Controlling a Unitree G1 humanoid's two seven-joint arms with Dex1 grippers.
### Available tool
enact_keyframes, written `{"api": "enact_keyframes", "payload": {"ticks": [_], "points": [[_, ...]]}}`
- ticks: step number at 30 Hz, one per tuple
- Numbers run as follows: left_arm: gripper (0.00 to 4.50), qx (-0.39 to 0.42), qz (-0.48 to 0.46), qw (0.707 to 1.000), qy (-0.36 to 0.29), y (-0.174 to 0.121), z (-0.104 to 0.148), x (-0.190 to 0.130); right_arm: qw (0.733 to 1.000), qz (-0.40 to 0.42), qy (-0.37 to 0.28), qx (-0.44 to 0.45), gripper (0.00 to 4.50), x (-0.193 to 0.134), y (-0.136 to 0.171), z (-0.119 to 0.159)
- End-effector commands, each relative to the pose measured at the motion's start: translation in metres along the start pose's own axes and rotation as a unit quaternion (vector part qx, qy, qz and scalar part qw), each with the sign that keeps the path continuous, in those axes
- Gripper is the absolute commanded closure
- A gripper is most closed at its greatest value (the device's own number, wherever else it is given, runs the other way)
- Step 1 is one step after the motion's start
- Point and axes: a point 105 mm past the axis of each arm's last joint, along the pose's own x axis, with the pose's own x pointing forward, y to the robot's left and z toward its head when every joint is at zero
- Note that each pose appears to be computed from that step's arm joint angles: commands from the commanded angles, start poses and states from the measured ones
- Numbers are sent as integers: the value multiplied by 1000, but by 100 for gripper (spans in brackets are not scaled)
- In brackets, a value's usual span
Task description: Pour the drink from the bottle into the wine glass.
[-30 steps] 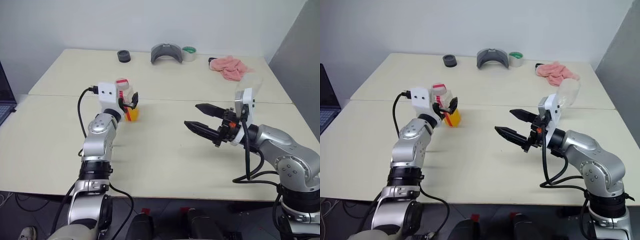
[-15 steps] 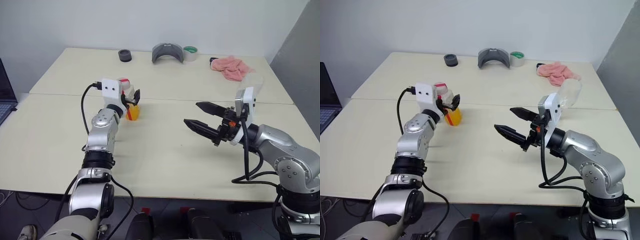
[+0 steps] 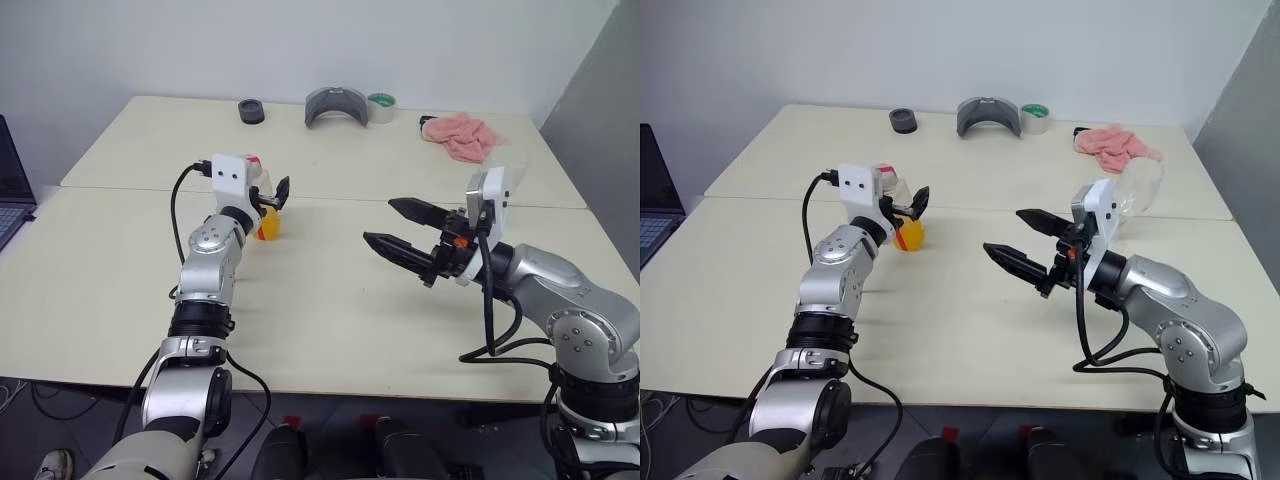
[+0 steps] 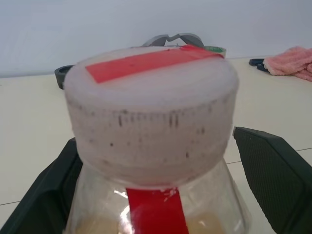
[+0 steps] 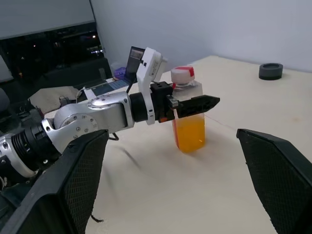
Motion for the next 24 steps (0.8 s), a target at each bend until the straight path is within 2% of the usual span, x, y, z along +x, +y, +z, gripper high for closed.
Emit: {"api": "enact_keyframes", "payload": {"ticks": [1,3,6,8,16,24], "points": [[43,6,0,999,-38,2,21,-3,1000,12,-15,-18,0,3,8,13],[90,4,0,999,-39,3,21,-3,1000,12,-15,-17,0,3,8,14],[192,3,1,999,-41,3,22,-4,1000,11,-15,-16,0,3,8,14],[236,3,1,999,-41,4,22,-4,1000,11,-15,-15,0,4,8,14],[251,1,-10,999,-33,0,23,-4,1000,1,-13,-24,0,6,5,13],[253,6,-81,995,-54,-26,52,1,999,-22,-16,-33,0,15,-11,16]]}}
